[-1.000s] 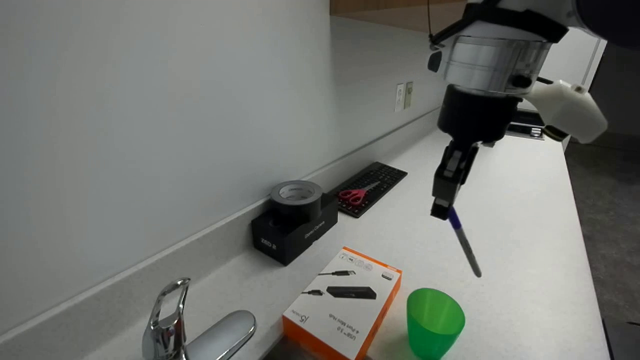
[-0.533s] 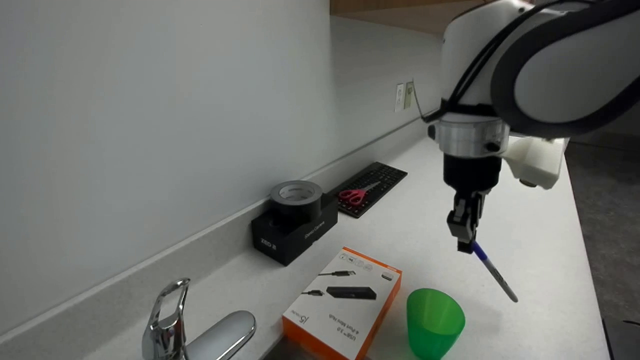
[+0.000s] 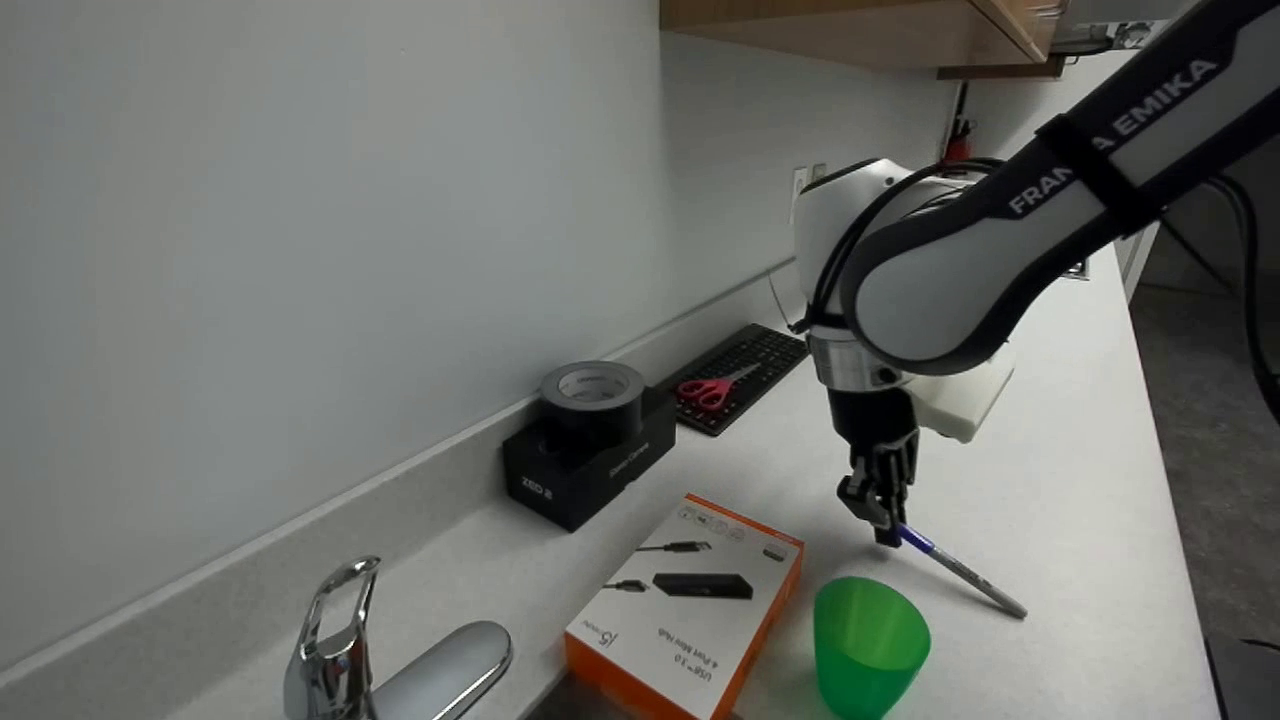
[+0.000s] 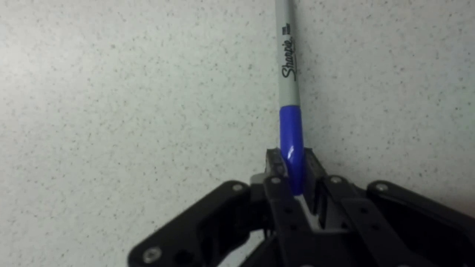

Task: Remove the marker from the cup and put it on the counter

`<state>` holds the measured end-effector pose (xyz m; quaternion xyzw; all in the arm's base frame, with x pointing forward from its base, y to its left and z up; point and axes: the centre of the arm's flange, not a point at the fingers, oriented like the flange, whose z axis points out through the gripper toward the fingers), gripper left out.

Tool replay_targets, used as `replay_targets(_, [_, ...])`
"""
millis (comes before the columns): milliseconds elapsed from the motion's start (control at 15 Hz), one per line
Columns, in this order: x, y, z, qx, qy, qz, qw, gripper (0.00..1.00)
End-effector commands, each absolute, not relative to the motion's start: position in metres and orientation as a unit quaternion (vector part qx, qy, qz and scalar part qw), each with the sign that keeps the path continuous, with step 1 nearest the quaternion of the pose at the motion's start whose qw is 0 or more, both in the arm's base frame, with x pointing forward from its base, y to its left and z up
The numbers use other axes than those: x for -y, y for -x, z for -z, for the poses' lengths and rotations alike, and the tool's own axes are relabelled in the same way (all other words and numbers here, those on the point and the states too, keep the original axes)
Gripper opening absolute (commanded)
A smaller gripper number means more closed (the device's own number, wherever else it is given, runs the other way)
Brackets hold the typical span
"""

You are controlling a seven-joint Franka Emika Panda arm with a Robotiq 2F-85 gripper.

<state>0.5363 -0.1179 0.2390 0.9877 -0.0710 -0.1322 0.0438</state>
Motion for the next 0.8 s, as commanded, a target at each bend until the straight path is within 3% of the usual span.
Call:
replay_targets(0, [0.130, -0.563, -0.242, 0.086, -0.987, 0.131, 0.036, 0.46])
replay_targets(467, [0.133, -0.578, -0.254, 0.088, -0.989, 0.115, 0.036, 0.98])
replay_targets(733, [0.133, -0.581, -0.262, 0.086, -0.989, 0.114, 0.029, 1.00])
